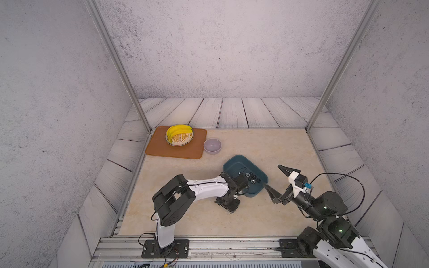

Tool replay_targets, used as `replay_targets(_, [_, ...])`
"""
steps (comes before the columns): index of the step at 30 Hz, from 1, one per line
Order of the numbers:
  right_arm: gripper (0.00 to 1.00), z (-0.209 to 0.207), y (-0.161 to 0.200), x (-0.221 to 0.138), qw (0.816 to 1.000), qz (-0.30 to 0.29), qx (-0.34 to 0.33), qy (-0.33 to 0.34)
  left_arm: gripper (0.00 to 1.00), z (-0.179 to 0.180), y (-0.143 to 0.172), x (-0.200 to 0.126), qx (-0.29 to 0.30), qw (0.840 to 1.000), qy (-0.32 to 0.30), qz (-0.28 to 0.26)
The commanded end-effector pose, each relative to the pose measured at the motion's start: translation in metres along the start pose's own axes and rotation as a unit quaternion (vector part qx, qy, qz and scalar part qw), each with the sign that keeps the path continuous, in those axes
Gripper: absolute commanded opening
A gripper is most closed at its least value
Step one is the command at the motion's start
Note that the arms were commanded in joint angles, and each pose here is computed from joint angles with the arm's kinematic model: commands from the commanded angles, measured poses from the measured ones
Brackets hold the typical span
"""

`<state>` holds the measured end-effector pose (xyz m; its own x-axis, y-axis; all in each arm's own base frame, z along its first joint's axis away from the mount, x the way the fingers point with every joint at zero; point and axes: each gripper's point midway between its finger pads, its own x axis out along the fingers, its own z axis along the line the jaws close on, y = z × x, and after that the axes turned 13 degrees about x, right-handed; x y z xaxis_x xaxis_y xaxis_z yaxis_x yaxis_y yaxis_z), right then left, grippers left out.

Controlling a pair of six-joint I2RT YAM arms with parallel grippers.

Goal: Put the nuts on the desktop into the storage box
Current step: Pick up the nut from the center of the board.

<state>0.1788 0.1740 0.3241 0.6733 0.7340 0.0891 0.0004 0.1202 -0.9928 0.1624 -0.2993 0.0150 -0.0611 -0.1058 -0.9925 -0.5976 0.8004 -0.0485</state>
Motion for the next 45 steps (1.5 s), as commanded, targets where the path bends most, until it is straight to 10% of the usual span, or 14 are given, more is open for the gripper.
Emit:
replay_targets(1, [0.99, -0.003, -0.002, -0.001, 1.0, -0.006, -0.004, 0.01, 0.38, -0.002, 0.001, 0.005, 0.006, 1.0, -0.001, 0.016])
replay_targets(15, [0.99, -0.002, -0.003, -0.002, 1.0, -0.008, 0.0, 0.005, 0.26, -0.017, -0.002, -0.008, 0.006, 0.999, 0.03, -0.012])
replay_targets(31, [0.99, 0.029, -0.013, -0.003, 0.996, -0.015, 0.011, -0.082, 0.26, -0.029, -0.013, -0.094, -0.006, 0.986, 0.067, -0.151])
replay_targets(45, [0.99, 0.074, -0.003, 0.003, 0.972, -0.016, -0.031, -0.234, 0.29, -0.039, -0.001, -0.217, -0.03, 0.891, 0.226, -0.393])
